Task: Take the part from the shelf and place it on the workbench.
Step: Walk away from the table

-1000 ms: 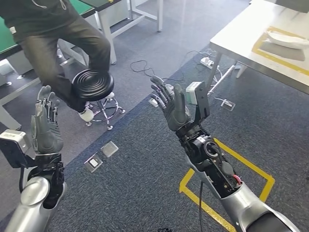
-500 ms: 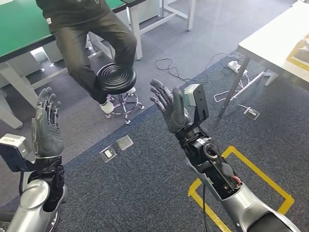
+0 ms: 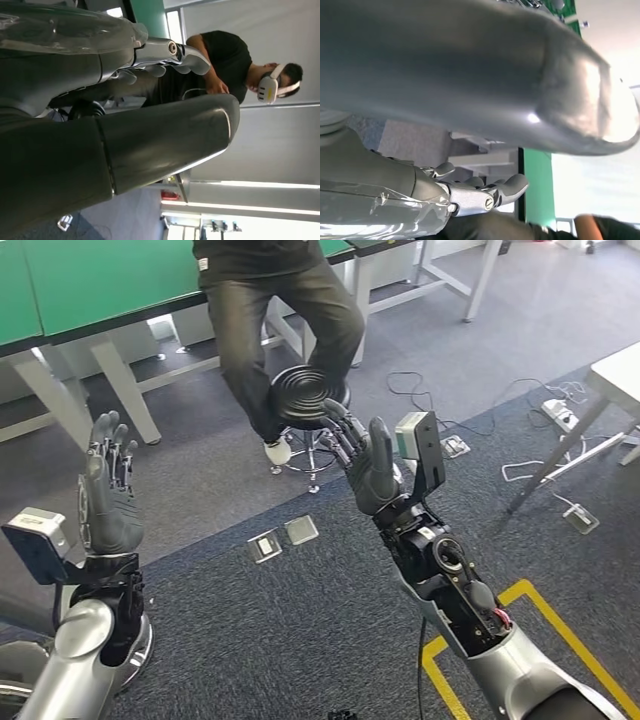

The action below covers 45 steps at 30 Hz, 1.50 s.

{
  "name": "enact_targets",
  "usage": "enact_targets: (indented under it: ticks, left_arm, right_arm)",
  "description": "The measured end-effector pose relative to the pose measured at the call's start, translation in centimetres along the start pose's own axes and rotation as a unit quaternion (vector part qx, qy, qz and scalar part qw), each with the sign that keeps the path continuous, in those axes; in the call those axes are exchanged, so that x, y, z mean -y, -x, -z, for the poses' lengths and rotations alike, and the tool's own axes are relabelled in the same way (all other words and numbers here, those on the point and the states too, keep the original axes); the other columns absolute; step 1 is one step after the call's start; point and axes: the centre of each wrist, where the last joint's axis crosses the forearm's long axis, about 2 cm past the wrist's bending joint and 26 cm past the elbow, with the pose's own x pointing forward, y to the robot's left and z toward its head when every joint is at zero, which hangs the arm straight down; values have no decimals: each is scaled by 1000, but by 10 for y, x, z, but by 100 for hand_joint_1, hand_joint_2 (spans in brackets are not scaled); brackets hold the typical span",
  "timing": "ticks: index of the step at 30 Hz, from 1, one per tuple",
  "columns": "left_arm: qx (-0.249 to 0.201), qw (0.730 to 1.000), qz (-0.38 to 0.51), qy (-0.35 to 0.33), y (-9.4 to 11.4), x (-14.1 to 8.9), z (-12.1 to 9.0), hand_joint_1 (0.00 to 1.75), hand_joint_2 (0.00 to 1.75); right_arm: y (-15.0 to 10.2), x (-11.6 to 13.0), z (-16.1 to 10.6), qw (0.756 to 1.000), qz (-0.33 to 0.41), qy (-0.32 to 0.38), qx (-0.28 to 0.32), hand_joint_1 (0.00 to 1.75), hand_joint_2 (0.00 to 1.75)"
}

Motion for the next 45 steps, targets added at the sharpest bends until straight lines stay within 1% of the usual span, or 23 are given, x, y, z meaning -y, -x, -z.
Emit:
enact_targets:
  ticks: [13,19,24,31,42,45]
  left_arm:
    - [-3,1000,0,-2,2,-4,-1,0,0]
    - [-14,1000,14,-11,2,-13,-5,0,0]
    - [-22,999,20,-16,0,-15,-10,0,0]
    - [-31,999,22,-21,-3,-14,-11,0,0]
    - [-24,999,27,-26,-8,-15,-9,0,0]
    - [-29,999,28,-28,-8,-16,-10,0,0]
  right_arm:
    - [-5,1,7,1000,-7,-8,7,0,0]
    - [-5,-6,12,1000,-4,-19,13,0,0]
    - [-5,-10,15,1000,-2,-25,17,0,0]
    - [1,-12,9,1000,0,-20,3,0,0]
    - [0,-14,10,1000,2,-23,3,0,0]
    - [1,-15,10,1000,2,-24,2,0,0]
